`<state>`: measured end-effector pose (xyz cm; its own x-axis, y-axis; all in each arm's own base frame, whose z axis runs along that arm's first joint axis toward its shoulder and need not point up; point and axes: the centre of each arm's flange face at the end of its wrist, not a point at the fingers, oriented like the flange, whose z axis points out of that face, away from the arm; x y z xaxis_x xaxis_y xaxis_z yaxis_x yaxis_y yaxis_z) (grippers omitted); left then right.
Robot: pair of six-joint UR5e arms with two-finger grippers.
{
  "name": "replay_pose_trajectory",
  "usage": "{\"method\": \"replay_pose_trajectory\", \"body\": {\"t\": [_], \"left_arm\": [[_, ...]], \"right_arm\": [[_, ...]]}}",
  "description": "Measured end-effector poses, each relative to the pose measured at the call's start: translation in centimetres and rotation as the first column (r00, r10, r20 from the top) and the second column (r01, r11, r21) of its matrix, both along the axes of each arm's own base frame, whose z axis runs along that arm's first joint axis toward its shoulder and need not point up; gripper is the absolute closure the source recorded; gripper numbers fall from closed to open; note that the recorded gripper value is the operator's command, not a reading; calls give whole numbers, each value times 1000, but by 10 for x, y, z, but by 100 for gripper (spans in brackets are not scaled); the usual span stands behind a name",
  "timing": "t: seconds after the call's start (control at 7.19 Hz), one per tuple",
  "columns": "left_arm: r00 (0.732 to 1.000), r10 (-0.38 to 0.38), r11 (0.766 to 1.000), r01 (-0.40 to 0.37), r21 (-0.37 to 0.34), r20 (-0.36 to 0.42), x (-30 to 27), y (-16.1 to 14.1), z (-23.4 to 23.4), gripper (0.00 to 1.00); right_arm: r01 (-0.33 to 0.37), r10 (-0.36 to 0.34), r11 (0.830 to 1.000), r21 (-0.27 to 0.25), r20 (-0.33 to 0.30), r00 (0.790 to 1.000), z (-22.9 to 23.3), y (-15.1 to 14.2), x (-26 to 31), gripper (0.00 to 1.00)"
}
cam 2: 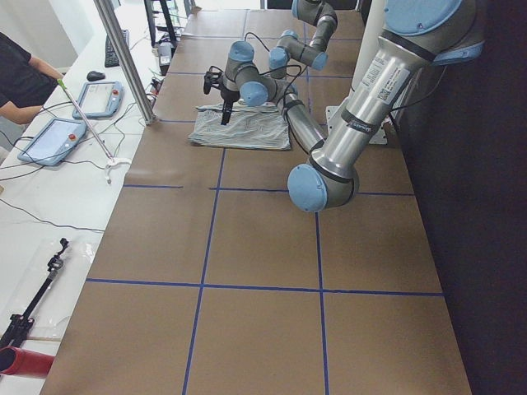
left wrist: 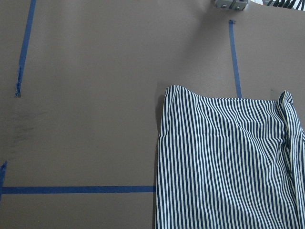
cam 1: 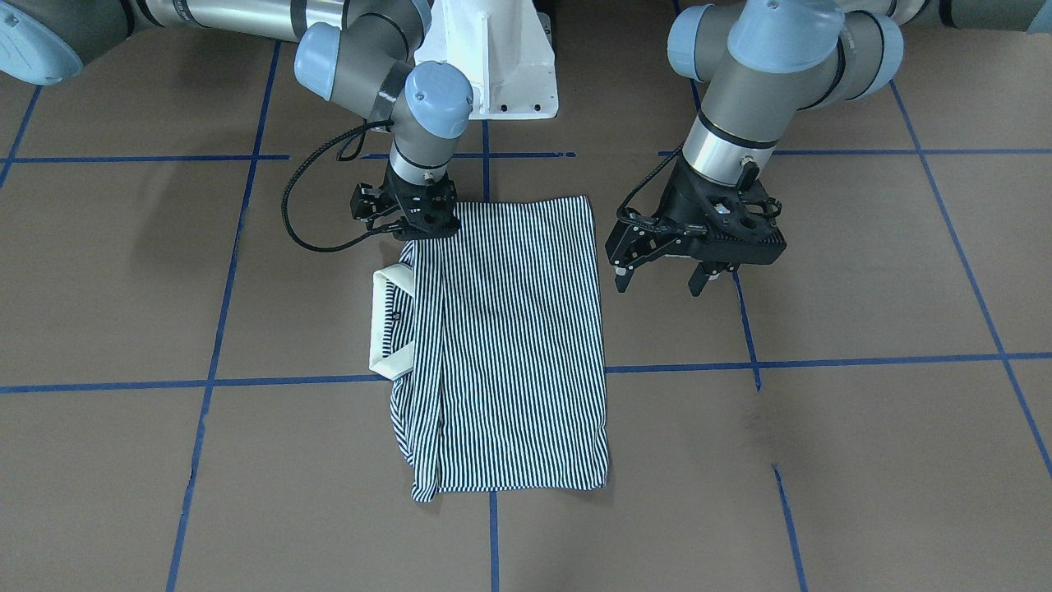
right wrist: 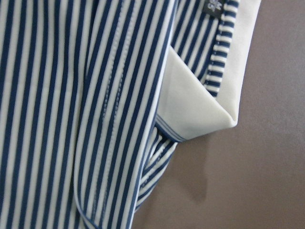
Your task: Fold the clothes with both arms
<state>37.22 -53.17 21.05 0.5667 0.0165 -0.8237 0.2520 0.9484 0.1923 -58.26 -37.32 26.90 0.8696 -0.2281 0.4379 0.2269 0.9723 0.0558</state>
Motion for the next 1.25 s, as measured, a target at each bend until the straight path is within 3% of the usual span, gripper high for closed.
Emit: {"method": "replay_pose_trajectory", "body": {"t": [0.83,1.25], "left_arm": [[1000,2,1000,-2,9,-7,6,-3,6,0],[1000,2,1000,-2,9,-10,6,-3,4,0]], "right_arm": [[4,-5,1000,18,43,999,-30,-2,-7,0],[11,-12,1000,8,25,1000,-19,-1,-10,0]]}}
